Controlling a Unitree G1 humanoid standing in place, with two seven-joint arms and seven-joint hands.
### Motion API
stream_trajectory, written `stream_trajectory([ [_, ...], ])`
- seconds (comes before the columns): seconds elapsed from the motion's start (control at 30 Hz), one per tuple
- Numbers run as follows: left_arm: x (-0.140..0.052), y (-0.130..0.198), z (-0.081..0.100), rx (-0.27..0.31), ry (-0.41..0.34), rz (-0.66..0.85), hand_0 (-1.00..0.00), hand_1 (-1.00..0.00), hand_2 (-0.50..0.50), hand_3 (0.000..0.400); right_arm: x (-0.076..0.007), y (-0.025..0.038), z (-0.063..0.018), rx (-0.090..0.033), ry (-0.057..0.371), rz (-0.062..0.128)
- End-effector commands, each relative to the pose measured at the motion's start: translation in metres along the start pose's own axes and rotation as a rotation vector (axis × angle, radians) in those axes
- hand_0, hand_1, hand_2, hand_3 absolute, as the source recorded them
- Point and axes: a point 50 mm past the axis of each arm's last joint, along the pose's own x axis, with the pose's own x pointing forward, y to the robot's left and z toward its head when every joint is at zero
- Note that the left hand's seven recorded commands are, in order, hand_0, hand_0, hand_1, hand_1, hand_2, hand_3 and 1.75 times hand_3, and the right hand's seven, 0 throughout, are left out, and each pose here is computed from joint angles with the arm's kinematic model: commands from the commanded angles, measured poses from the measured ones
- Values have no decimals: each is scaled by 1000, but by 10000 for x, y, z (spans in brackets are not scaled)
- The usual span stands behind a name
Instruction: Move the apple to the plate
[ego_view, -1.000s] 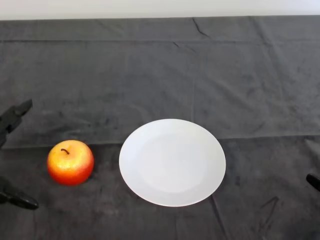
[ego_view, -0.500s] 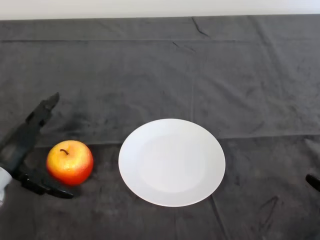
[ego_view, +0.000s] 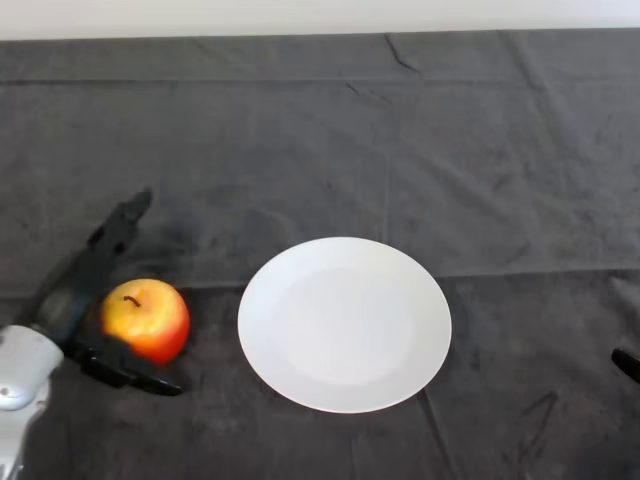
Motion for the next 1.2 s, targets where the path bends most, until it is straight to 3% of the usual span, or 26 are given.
stream_trajectory([
  [0.03, 125, -21, 88, 29, -29, -4, 0, 0, 0, 0, -28, -32, -177, -3, 99, -27],
  [0.1, 145, -45, 87, 25, -26, -8, 0, 0, 0, 0, -28, -32, -177, -3, 99, -27],
  [0.13, 154, -53, 87, 22, -24, -9, 0, -251, 125, 100, -28, -32, -177, -3, 99, -27],
  [0.17, 161, -59, 86, 20, -22, -10, 0, -706, 353, 282, -28, -32, -177, -3, 99, -27],
  [0.2, 167, -62, 83, 18, -20, -11, 0, -1000, 500, 400, -28, -32, -177, -3, 99, -27],
  [0.23, 170, -61, 81, 16, -18, -11, -102, -1000, 449, 400, -28, -32, -177, -3, 99, -27],
  [0.27, 173, -59, 76, 14, -14, -11, -561, -1000, 220, 400, -28, -32, -177, -3, 99, -27],
  [0.33, 174, -48, 62, 11, -7, -9, -1000, -1000, 0, 400, -28, -32, -177, -3, 99, -27],
  [0.73, 203, 64, 94, 26, 25, 31, -1000, -1000, 0, 400, -28, -32, -177, -3, 99, -27],
  [1.2, 209, 199, 568, 56, -92, 159, -1000, -1000, 0, 400, -28, -32, -177, -3, 99, -27],
])
